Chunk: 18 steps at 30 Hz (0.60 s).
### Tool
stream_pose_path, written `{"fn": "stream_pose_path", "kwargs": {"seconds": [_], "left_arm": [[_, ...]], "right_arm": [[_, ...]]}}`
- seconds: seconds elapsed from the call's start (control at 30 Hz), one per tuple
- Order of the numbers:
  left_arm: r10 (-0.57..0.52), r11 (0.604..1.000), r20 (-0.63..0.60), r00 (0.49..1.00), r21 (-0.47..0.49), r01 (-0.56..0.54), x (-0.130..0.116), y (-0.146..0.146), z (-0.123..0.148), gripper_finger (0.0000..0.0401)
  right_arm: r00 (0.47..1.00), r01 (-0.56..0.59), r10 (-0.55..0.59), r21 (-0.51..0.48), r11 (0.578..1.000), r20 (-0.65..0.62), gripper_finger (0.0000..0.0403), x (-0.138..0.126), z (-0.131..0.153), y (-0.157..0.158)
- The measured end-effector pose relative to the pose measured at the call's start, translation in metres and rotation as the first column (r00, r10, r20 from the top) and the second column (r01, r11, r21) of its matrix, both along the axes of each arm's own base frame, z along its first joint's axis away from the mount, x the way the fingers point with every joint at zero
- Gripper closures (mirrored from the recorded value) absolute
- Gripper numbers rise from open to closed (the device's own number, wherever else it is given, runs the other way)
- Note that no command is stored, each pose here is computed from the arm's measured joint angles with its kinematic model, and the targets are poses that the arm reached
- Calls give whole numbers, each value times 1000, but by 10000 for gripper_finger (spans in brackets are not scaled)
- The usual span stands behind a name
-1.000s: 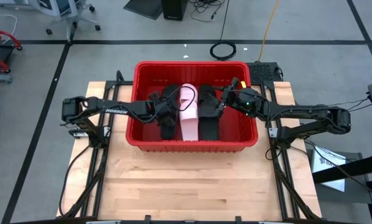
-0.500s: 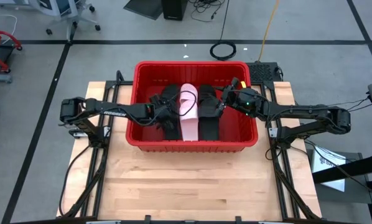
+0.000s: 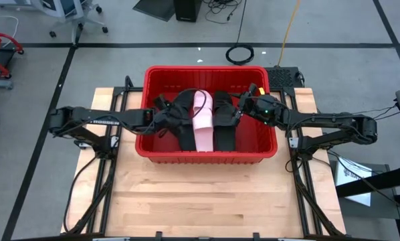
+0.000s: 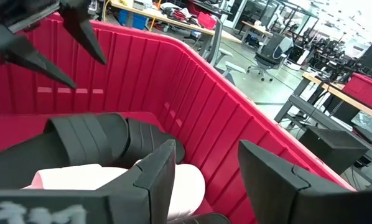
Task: Pick and place slides into bin
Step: Put the black slide into the red bin
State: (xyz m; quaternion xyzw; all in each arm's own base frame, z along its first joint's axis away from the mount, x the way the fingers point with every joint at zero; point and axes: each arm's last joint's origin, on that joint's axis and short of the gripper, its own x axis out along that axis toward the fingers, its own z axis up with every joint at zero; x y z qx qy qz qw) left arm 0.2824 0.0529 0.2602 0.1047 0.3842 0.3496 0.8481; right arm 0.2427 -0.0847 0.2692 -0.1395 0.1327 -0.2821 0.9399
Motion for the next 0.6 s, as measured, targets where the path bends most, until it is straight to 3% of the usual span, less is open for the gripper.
{"fn": "stream_pose_path", "kwargs": {"seconds": [0.2, 0.37, 0.6], "left_arm": [[5, 1000, -13, 1000, 2, -5, -2, 0, 0, 160], [89, 995, -16, 996, 54, -88, -8, 2, 3, 160], [175, 984, -246, 953, 73, -162, -22, 18, -16, 160]], "right_arm": [[1000, 3, -3, 21, 1000, 0, 238, 0, -1, 0], [1000, 1, -1, 27, 1000, -7, 238, 0, -2, 1], [1000, 2, -2, 30, 1000, -11, 238, 0, -3, 1]]}}
